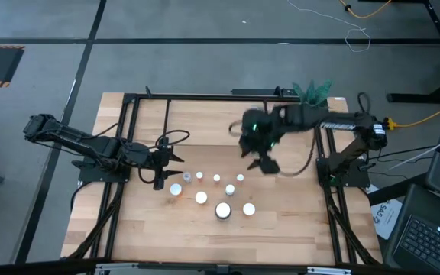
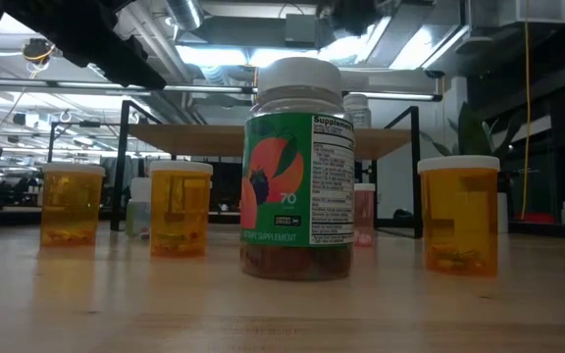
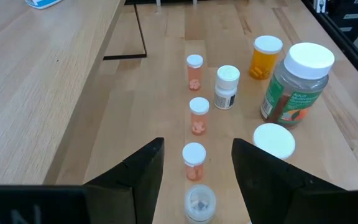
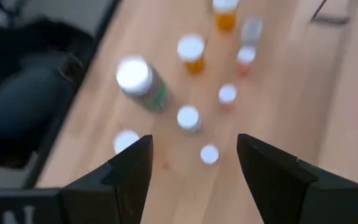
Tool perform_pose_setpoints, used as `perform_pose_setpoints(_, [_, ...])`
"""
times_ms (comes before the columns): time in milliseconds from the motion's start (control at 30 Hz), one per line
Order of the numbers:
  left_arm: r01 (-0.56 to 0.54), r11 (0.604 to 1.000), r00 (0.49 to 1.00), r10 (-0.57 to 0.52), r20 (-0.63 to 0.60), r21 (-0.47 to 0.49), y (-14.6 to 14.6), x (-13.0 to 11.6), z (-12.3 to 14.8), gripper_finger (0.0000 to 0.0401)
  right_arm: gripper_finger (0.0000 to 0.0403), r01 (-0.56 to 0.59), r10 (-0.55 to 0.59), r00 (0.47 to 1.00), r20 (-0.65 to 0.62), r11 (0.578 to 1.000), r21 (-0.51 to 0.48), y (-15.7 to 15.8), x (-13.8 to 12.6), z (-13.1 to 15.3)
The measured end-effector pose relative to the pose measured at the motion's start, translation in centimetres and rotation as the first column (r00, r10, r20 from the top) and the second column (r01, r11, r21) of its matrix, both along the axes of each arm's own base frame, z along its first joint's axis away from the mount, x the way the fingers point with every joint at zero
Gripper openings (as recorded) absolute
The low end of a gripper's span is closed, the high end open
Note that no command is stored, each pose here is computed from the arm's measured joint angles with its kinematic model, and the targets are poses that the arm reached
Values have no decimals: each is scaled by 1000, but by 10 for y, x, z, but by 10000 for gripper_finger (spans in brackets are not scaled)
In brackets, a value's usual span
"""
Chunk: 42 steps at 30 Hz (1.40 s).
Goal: Pick and place medicine bottles onto shelf by color
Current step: Put the right pink pill bottle on the shelf
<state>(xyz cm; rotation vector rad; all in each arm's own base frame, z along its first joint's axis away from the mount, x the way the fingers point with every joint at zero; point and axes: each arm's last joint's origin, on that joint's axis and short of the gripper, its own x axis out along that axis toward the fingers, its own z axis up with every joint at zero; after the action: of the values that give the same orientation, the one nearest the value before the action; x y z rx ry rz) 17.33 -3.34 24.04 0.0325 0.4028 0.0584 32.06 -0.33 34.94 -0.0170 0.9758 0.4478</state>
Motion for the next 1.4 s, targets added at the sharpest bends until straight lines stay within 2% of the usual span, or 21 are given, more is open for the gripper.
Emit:
perform_pose_setpoints(167, [0, 1000, 1000, 0, 0, 0, 0, 0, 0, 185, 236, -52, 48, 998, -41, 993, -108, 34, 4, -60])
perform_pose_setpoints(267, [0, 1000, 1000, 0, 0, 0, 0, 0, 0, 185, 236, -57, 57, 998, -4, 984, -168, 47, 5, -88])
perform_pose_setpoints(400, [0, 1000, 1000, 0, 0, 0, 0, 0, 0, 185, 236, 16, -4, 999, 51, 972, -235, 56, 4, -115])
perform_pose_setpoints(500, [0, 1000, 1000, 0, 0, 0, 0, 0, 0, 185, 236, 38, -24, 998, 61, 970, -242, 58, 1, -130])
perform_pose_setpoints(600, [0, 1000, 1000, 0, 0, 0, 0, 0, 0, 185, 236, 79, -63, 995, 73, 966, -247, 57, -1, -139])
perform_pose_setpoints(700, [0, 1000, 1000, 0, 0, 0, 0, 0, 0, 185, 236, 145, -131, 989, 67, 945, -292, 54, -5, -147])
perform_pose_setpoints(1000, [0, 1000, 1000, 0, 0, 0, 0, 0, 0, 185, 236, 233, -215, 972, 96, 932, -278, 52, -9, -163])
perform_pose_setpoints(1200, [0, 1000, 1000, 0, 0, 0, 0, 0, 0, 185, 236, 232, -218, 973, 81, 929, -289, 53, -4, -174])
perform_pose_setpoints(1400, [0, 1000, 1000, 0, 0, 0, 0, 0, 0, 185, 236, 252, -246, 967, 62, 903, -348, 52, 0, -188])
